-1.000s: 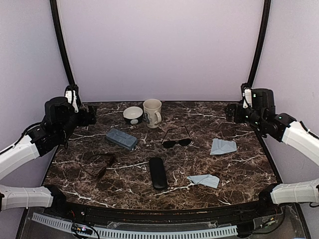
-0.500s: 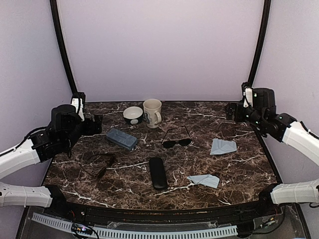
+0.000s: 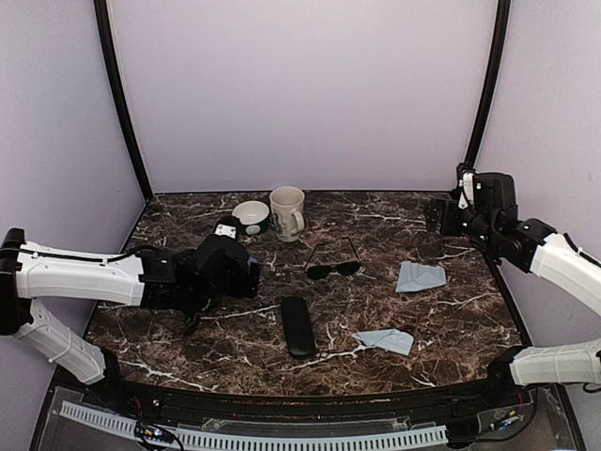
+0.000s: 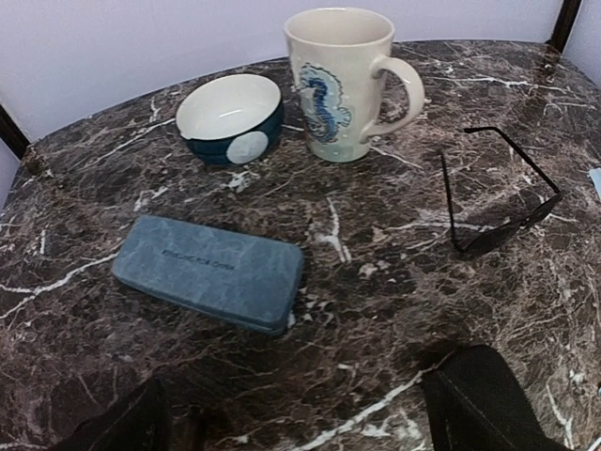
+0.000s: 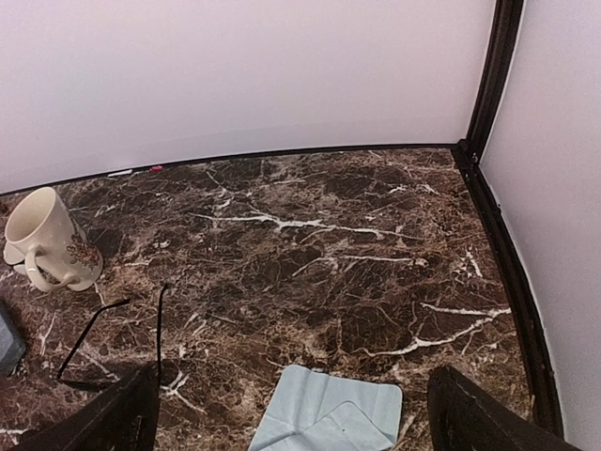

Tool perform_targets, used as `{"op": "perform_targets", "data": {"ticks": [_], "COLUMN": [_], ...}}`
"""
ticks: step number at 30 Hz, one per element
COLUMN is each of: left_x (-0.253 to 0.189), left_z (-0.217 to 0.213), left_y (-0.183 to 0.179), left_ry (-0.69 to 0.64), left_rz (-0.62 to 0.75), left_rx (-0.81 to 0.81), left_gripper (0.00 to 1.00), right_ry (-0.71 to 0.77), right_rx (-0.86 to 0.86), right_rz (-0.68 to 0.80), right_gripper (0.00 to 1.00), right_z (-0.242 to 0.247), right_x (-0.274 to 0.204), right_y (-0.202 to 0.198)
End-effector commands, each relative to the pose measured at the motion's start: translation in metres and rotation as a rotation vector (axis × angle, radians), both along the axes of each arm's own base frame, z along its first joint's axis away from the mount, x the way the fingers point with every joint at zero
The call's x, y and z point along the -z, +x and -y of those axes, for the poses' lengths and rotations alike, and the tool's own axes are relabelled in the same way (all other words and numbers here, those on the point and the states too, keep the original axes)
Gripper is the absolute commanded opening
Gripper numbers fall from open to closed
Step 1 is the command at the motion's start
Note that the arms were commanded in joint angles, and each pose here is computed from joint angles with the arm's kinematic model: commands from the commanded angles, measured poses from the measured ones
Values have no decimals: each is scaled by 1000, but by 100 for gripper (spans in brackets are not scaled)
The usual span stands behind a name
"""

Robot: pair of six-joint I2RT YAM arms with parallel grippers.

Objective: Organize the sunglasses
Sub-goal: Pick up the sunglasses case from the center of the board.

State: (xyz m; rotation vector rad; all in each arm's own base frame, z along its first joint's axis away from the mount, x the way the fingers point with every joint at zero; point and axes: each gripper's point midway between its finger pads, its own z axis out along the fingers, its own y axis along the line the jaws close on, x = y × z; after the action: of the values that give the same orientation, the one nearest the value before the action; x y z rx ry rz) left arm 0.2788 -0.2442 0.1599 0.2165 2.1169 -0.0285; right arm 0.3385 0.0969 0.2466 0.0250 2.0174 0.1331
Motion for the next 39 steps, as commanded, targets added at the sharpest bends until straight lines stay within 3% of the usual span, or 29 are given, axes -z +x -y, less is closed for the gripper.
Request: {"op": "perform_targets", "data": {"ticks": [1, 10, 14, 24, 39], "left_x": [3, 53, 73, 101, 116], "left_z": [35, 111, 131, 150, 129], "left_y": [0, -4, -13, -32, -50], "left_ry": [-46, 8, -36, -90, -12], "left_rz": [-52, -233, -325, -445, -534], "left_rx": [-5, 87, 110, 144, 114], "left_gripper": [96, 98, 98, 98, 92], "right_ry": [40, 94, 145, 191, 239], "right_rx": [-13, -52, -80, -110, -125], "right_rz": [18, -1, 13, 23, 25], "right_gripper": [100, 100, 100, 100, 100], "right_z": [-7, -18, -25, -31, -33], "right_x": [0, 17, 19, 27, 34], "right_y": [2, 0, -3, -8, -19]}}
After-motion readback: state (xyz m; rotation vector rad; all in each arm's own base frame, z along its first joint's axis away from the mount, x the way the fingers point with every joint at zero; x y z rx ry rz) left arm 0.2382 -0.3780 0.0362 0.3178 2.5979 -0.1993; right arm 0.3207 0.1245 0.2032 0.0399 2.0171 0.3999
